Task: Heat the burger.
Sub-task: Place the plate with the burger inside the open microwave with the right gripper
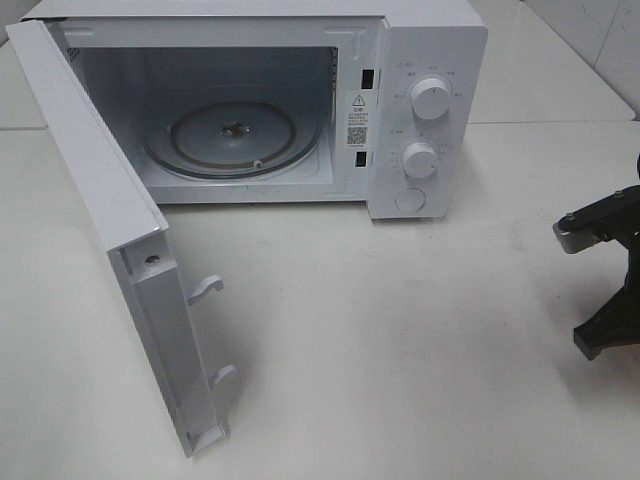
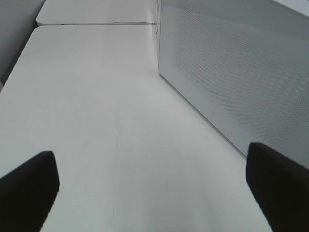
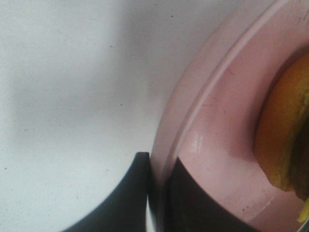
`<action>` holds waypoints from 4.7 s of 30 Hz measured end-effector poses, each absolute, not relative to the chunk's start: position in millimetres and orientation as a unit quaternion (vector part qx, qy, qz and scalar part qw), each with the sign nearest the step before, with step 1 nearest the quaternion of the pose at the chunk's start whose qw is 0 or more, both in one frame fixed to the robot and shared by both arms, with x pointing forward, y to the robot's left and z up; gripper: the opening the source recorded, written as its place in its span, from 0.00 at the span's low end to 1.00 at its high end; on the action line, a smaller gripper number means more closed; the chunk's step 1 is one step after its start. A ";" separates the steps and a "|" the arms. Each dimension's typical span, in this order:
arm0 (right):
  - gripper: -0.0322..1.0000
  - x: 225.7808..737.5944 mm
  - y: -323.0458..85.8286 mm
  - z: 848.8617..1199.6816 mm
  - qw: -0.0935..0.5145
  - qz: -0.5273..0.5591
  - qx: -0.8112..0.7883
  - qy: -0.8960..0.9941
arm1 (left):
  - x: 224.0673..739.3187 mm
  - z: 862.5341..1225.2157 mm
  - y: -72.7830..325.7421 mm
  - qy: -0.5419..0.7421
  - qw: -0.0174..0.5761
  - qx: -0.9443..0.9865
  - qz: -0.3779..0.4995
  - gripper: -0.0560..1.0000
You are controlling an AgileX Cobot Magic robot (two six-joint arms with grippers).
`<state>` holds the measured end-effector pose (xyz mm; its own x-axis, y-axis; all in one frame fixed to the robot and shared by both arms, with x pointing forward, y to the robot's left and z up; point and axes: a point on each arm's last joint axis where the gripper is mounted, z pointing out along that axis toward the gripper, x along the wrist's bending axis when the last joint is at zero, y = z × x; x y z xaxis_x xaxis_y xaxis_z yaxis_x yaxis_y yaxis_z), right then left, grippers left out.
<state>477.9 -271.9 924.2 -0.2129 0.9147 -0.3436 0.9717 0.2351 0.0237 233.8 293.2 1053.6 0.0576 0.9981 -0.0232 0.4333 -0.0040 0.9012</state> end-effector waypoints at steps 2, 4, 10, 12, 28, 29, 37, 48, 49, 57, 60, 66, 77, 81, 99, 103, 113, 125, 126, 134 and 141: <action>0.09 475.8 -269.5 929.0 0.154 -0.102 0.606 0.774 | 233.8 1053.6 293.2 0.585 0.394 0.611 0.358 0.99; 0.09 473.3 -267.2 933.2 0.161 -0.109 0.598 0.777 | 233.8 1053.6 293.2 0.585 0.394 0.611 0.358 0.99; 0.09 465.5 -257.6 946.7 0.180 -0.113 0.574 0.791 | 233.8 1053.6 293.2 0.585 0.394 0.611 0.358 0.99; 0.09 463.0 -255.1 951.2 0.187 -0.112 0.568 0.794 | 233.8 1053.6 293.2 0.585 0.394 0.611 0.358 0.99; 0.09 433.4 -225.3 978.6 0.225 -0.115 0.490 0.834 | 233.8 1053.6 293.2 0.585 0.394 0.611 0.358 0.99; 0.09 428.4 -221.3 979.5 0.227 -0.116 0.478 0.841 | 233.8 1053.6 293.2 0.585 0.394 0.611 0.358 0.99; 0.09 411.2 -200.3 983.0 0.236 -0.108 0.422 0.868 | 233.8 1053.6 293.2 0.585 0.394 0.611 0.358 0.99; 0.09 377.7 -163.8 983.8 0.248 -0.101 0.318 0.909 | 233.8 1053.6 293.2 0.585 0.394 0.611 0.358 0.99; 0.09 377.7 -163.8 983.8 0.248 -0.101 0.318 0.909 | 233.8 1053.6 293.2 0.585 0.394 0.611 0.358 0.99; 0.09 349.5 -142.2 984.5 0.259 -0.083 0.245 0.931 | 233.8 1053.6 293.2 0.585 0.394 0.611 0.358 0.99; 0.09 340.7 -136.7 985.4 0.261 -0.073 0.220 0.937 | 233.8 1053.6 293.2 0.585 0.394 0.611 0.358 0.99; 0.09 325.6 -127.5 985.4 0.262 -0.061 0.160 0.950 | 233.8 1053.6 293.2 0.585 0.394 0.611 0.358 0.99; 0.09 329.7 -114.0 986.3 0.279 -0.020 0.027 0.960 | 233.8 1053.6 293.2 0.585 0.394 0.611 0.358 0.99; 0.09 330.8 -108.7 986.7 0.285 -0.005 -0.028 0.958 | 233.8 1053.6 293.2 0.585 0.394 0.611 0.358 0.99; 0.09 348.5 -97.2 987.1 0.297 0.035 -0.210 0.931 | 233.8 1053.6 293.2 0.585 0.394 0.611 0.358 0.99; 0.09 369.1 -102.1 987.9 0.306 0.049 -0.219 0.925 | 233.8 1053.6 293.2 0.585 0.394 0.611 0.358 0.99; 0.09 404.6 -115.2 989.9 0.337 0.063 -0.262 0.902 | 233.8 1053.6 293.2 0.585 0.394 0.611 0.358 0.99; 0.09 430.1 -132.8 981.4 0.322 0.046 -0.317 0.891 | 233.8 1053.6 293.2 0.585 0.394 0.611 0.358 0.99; 0.09 431.4 -132.9 979.0 0.316 0.048 -0.320 0.892 | 233.8 1053.6 293.2 0.585 0.394 0.611 0.358 0.99; 0.09 438.9 -134.9 969.8 0.298 0.060 -0.340 0.890 | 233.8 1053.6 293.2 0.585 0.394 0.611 0.358 0.99; 0.09 447.1 -139.5 967.0 0.285 0.067 -0.330 0.897 | 233.8 1053.6 293.2 0.585 0.394 0.611 0.358 0.99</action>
